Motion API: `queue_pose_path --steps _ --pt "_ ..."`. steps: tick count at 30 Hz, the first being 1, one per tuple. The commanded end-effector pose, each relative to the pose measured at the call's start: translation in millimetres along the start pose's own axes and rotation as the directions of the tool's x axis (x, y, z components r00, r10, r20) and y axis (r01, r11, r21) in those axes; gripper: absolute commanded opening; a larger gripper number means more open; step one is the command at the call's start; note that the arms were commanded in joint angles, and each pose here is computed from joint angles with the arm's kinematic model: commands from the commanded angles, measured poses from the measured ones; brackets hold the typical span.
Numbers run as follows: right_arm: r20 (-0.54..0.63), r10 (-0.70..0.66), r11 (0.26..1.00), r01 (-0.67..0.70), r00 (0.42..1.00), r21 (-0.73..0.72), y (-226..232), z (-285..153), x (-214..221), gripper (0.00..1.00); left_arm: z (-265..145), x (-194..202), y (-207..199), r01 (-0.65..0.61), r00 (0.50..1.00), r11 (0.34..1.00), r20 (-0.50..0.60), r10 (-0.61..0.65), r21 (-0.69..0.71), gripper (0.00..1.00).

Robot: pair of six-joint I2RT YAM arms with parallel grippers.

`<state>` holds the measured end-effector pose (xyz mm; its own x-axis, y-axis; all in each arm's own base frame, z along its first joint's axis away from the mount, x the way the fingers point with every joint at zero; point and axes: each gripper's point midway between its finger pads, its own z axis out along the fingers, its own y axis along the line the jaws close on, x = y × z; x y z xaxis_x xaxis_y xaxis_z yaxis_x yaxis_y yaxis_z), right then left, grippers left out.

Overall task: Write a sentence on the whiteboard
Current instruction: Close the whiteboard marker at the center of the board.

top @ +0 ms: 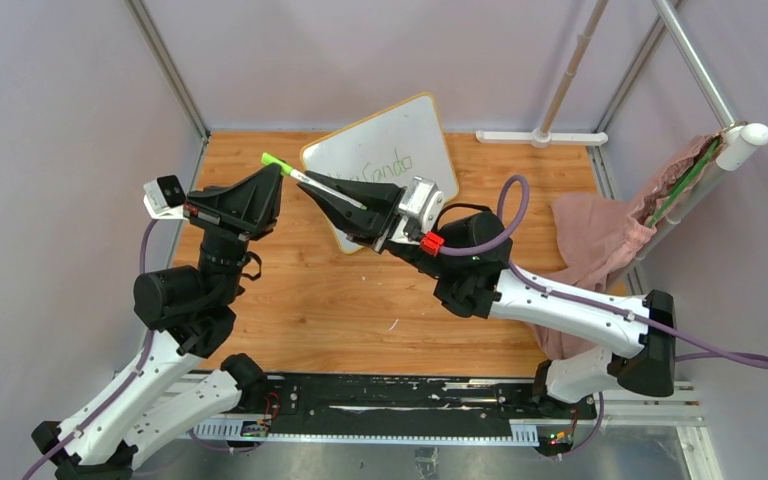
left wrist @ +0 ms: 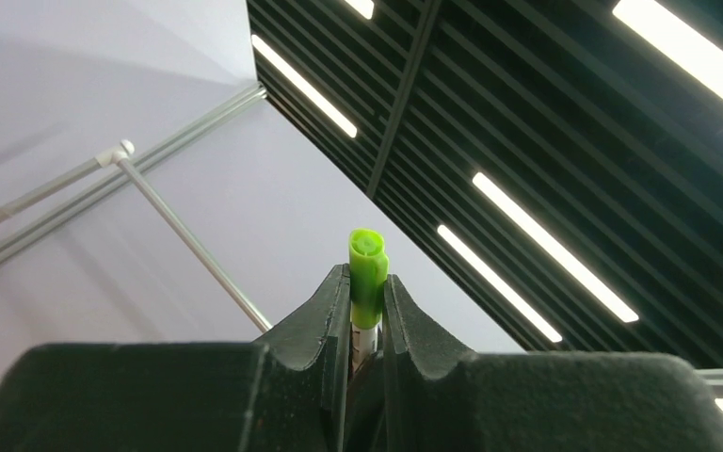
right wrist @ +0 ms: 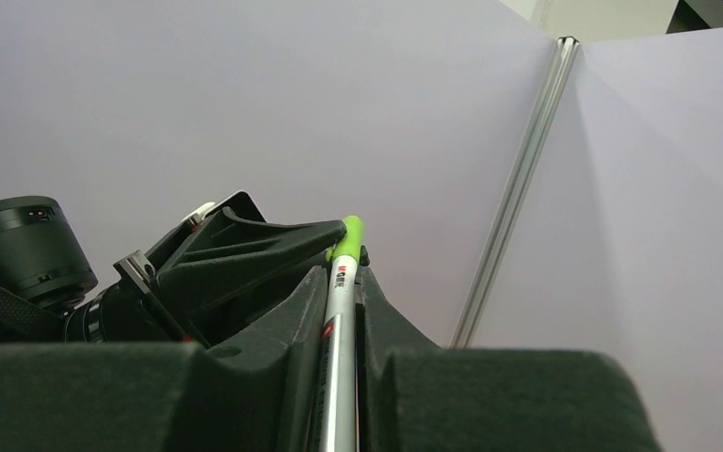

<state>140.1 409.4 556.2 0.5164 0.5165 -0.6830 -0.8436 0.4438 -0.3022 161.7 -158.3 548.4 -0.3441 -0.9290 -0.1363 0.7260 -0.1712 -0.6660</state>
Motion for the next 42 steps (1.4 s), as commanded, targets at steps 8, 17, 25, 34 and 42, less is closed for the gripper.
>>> queue_pose_path --steps 8,17,25,34,42 --pt "-0.199 0.057 0.987 -0.085 0.978 -0.136 49.6 -22.2 51.7 0.06 -23.7 28.9 34.6 -0.007 0.993 0.995 -0.121 -0.005 -0.104 0.0" --pt "-0.228 0.065 0.987 -0.096 0.971 -0.128 52.9 -32.0 53.5 0.18 -31.2 7.4 43.2 -0.023 1.0 0.987 -0.019 0.021 -0.161 0.0" --pt "-0.262 0.071 0.987 -0.105 0.962 -0.121 55.6 -44.6 58.3 0.28 -34.3 -2.0 52.7 -0.016 0.999 0.98 0.037 0.024 -0.198 0.0" --pt "-0.282 0.076 0.989 -0.107 0.956 -0.098 53.2 -53.0 59.2 0.44 -36.5 -5.5 62.5 -0.018 0.997 0.974 0.064 0.033 -0.226 0.0" --pt "-0.309 0.072 0.992 -0.101 0.948 -0.079 46.6 -58.8 54.8 0.56 -40.8 -6.3 66.2 -0.032 0.997 0.972 0.065 0.049 -0.233 0.0"
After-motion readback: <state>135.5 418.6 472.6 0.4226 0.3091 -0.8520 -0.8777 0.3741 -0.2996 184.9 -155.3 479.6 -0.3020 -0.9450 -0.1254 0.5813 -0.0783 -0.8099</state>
